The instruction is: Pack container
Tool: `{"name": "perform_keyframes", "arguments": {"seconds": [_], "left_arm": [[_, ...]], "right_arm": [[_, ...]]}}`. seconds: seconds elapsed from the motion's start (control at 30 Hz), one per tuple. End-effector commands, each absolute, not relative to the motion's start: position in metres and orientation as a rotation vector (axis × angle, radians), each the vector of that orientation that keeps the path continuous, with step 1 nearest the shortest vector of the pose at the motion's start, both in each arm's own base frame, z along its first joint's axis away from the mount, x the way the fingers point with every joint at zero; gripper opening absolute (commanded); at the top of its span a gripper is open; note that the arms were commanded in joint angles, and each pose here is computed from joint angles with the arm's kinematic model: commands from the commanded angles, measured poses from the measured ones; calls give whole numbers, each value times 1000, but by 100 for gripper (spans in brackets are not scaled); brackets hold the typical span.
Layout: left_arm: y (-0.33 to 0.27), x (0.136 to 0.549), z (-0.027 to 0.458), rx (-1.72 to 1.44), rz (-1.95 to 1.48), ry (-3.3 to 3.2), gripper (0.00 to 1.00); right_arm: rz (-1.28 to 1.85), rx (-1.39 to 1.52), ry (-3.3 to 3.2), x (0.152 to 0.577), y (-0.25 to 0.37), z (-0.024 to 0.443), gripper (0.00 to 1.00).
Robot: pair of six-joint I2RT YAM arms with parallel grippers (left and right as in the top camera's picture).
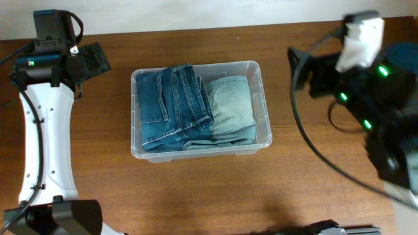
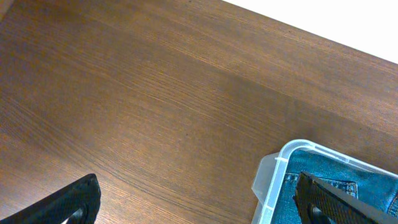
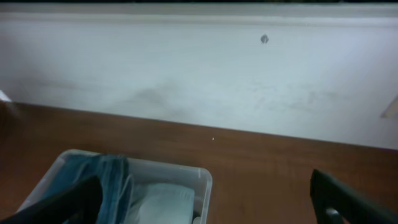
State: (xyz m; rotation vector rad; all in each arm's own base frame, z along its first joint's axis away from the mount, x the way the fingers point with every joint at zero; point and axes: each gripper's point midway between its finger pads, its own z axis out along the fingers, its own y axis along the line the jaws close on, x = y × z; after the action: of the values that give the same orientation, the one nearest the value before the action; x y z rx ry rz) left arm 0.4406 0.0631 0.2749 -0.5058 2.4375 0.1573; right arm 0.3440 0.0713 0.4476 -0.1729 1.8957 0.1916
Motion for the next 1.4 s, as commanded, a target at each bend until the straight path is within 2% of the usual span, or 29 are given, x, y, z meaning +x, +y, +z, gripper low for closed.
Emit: {"name": "perform_keyframes", "arguments": {"seconds": [0.0, 0.1, 0.23, 0.4, 0.63, 1.0, 1.37], "left_arm": [[66, 441, 276, -509, 172, 2433, 99], [66, 441, 276, -509, 172, 2433, 99], [66, 441, 276, -509, 172, 2433, 99], [66, 441, 276, -509, 172, 2433, 99], [66, 441, 276, -509, 172, 2433, 99], [66, 441, 276, -509, 172, 2433, 99], [66, 441, 276, -509, 172, 2433, 99]], "right_arm": [[186, -180, 1806, 348, 74, 468, 99], [165, -201, 1679, 341, 72, 499, 99], [111, -218, 1511, 311, 61, 527, 98], [60, -158, 1374, 270, 37, 520, 99], [15, -123, 1308, 237, 21, 451, 99], [15, -119, 1320, 230, 20, 324, 99], [26, -144, 1342, 235, 22, 257, 99]]}}
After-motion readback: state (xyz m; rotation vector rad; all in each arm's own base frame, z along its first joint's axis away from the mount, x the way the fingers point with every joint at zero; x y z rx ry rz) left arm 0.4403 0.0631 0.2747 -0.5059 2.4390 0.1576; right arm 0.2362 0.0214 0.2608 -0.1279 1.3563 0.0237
